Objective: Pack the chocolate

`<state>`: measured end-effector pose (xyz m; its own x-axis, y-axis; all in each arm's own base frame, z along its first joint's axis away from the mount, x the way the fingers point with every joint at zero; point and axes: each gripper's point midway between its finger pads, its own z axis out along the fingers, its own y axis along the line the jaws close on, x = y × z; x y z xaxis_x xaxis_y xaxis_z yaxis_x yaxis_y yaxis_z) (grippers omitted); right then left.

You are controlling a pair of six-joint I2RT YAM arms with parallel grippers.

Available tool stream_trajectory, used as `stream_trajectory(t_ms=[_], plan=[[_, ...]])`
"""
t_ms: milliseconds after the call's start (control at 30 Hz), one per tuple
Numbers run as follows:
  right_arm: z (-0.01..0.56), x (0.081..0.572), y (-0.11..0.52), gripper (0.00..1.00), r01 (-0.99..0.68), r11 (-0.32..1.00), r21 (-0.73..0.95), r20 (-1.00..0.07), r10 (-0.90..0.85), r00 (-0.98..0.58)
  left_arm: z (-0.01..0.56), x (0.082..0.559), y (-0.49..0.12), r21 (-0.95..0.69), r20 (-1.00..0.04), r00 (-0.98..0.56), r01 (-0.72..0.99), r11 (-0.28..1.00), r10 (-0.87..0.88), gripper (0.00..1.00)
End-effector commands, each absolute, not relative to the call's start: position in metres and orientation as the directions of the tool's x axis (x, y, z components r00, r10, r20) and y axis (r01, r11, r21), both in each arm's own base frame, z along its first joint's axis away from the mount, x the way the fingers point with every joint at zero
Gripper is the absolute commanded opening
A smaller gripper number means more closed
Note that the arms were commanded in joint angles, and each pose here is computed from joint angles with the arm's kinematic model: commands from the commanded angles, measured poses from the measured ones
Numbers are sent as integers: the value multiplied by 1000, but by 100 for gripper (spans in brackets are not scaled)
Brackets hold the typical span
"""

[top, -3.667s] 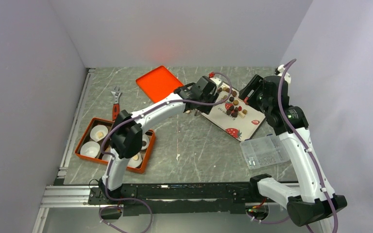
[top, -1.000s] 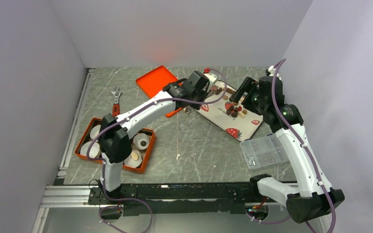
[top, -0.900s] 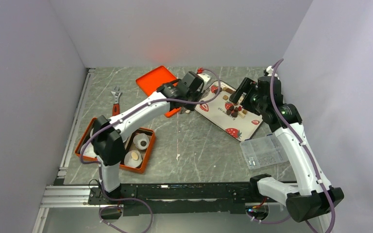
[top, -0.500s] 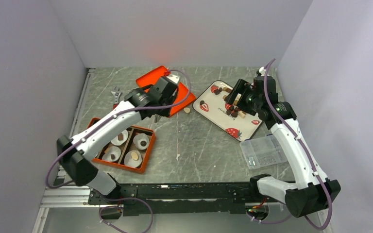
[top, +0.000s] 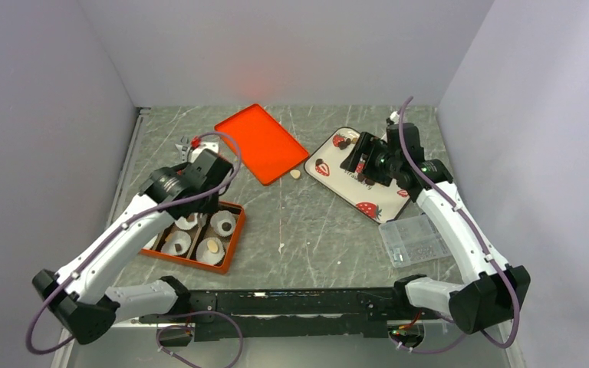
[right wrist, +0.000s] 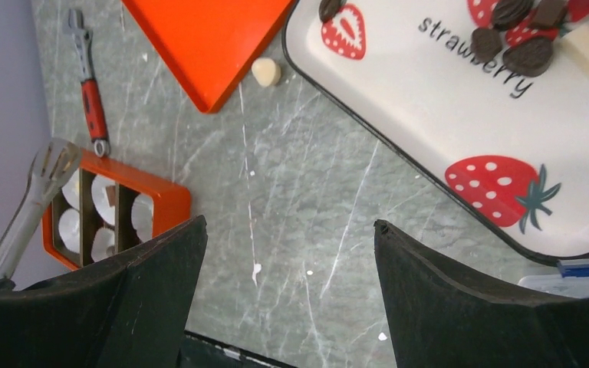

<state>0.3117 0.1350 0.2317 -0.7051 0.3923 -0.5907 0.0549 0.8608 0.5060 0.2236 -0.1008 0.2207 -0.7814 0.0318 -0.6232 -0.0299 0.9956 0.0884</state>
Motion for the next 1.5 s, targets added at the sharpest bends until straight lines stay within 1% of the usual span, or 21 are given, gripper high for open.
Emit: stream_trajectory(t_ms=[0,200,367,500,733,833,1200,1467], plan=[[231,311,149,82,-8,847,532,-596,368,-714,218,196,-64,92,-613,-785,-182,979,-88,33],[221,301,159,82,-39,840,541,-580,340,-740,210,174,-33,109,-601,-780,-297,949,-175,34],[214,292,172,82,-75,833,548,-570,306,-763,208,168,-11,139,-605,-764,-378,915,-224,35],[208,283,183,82,-105,826,553,-564,279,-777,200,161,6,178,-585,-767,-439,881,-264,35],[200,275,189,82,-136,820,555,-566,252,-785,188,156,29,187,-562,-754,-517,835,-340,34],[198,273,192,82,-153,829,539,-574,228,-787,183,153,35,201,-546,-757,-534,821,-358,34],[203,258,216,84,-258,833,490,-623,127,-772,185,153,47,193,-561,-721,-591,783,-406,34],[188,244,236,83,-294,838,459,-574,28,-818,191,154,59,209,-587,-698,-620,756,-410,35]])
